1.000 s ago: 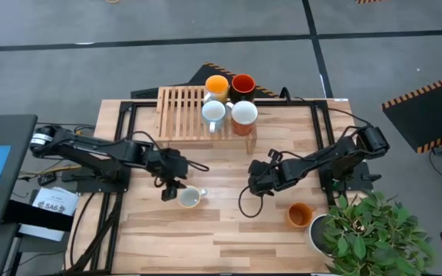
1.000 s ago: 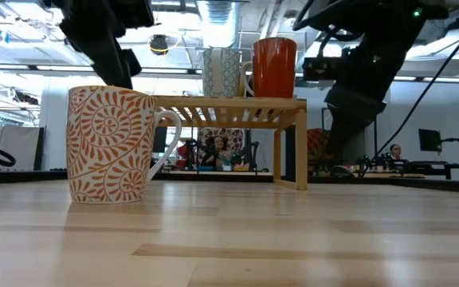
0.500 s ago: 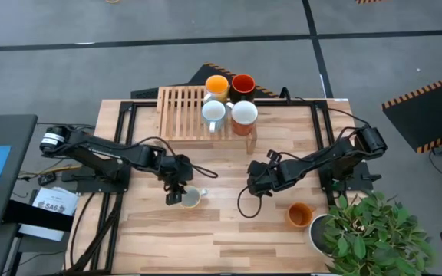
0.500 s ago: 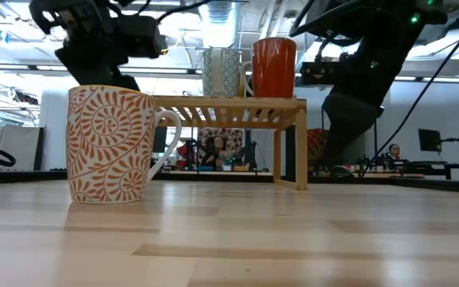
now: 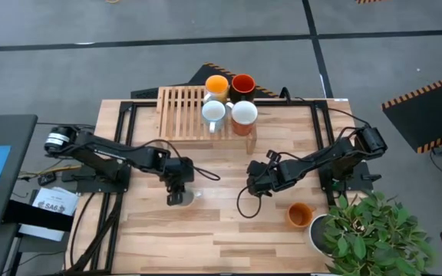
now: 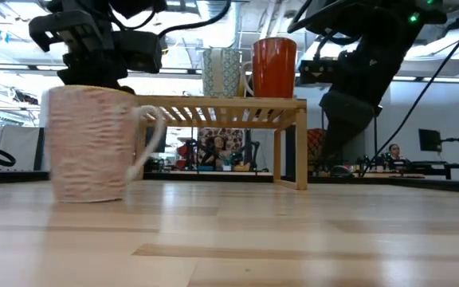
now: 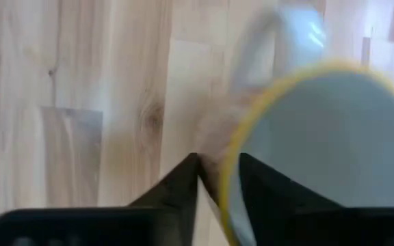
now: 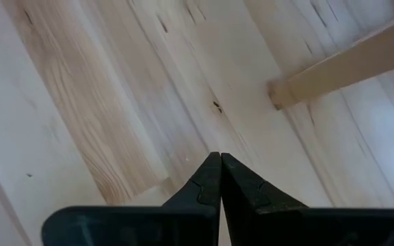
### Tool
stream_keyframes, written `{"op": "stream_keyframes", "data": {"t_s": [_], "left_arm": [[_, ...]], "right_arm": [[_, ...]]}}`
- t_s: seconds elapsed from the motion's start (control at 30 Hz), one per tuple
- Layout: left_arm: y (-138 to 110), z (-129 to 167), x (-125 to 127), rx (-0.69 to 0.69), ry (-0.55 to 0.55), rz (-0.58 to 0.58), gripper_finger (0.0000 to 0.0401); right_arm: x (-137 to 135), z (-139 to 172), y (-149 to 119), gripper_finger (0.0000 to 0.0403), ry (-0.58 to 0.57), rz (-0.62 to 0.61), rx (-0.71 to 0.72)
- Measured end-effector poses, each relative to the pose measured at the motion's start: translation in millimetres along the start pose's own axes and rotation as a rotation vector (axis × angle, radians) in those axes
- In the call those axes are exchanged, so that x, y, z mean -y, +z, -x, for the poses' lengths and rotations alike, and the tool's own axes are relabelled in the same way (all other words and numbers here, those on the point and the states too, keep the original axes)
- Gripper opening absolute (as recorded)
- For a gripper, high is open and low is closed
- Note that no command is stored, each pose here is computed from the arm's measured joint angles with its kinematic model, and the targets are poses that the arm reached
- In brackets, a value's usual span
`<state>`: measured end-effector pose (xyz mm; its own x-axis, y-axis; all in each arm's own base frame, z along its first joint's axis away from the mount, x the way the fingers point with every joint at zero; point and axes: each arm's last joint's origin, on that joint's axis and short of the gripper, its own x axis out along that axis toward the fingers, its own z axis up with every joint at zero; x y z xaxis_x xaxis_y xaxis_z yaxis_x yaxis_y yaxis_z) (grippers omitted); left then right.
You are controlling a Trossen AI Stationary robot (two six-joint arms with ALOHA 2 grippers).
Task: Place coffee mugs
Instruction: Put the orange patterned mug on the shelf
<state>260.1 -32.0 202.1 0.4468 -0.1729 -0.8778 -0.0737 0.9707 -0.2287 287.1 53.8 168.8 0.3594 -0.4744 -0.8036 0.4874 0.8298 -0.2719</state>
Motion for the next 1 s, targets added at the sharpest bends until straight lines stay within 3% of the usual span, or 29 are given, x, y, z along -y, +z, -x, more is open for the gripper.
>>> {"op": "stream_keyframes", "data": {"t_s": [0.13,0.3,0.4,0.67,0.87,1.0], "left_arm": [[-3.8,10.5,0.0,0.0,0.007,-0.008,0.0014],[-4.1,51.4,3.7,-0.022,0.089,0.0,0.0008],[6.1,95.3,10.2,0.081,0.177,-0.01,0.0005],[39.6,220.1,7.8,0.365,0.598,-0.078,0.0003],[73.4,277.0,-28.9,0.463,0.785,-0.079,0.0002],[91.3,283.4,-78.8,0.401,0.802,0.011,0.0002]], "right_arm": [[-0.2,0.0,0.3,0.0031,0.002,-0.002,0.003],[-0.4,0.0,0.6,0.0031,0.004,-0.004,0.006],[-1.1,0.0,1.6,0.0031,0.01,-0.006,0.014],[-3.5,0.2,5.3,0.0031,0.032,0.0,0.048],[-4.1,0.3,6.4,0.0031,0.038,0.006,0.057],[-4.2,0.3,6.4,0.0031,0.038,0.007,0.058]]}}
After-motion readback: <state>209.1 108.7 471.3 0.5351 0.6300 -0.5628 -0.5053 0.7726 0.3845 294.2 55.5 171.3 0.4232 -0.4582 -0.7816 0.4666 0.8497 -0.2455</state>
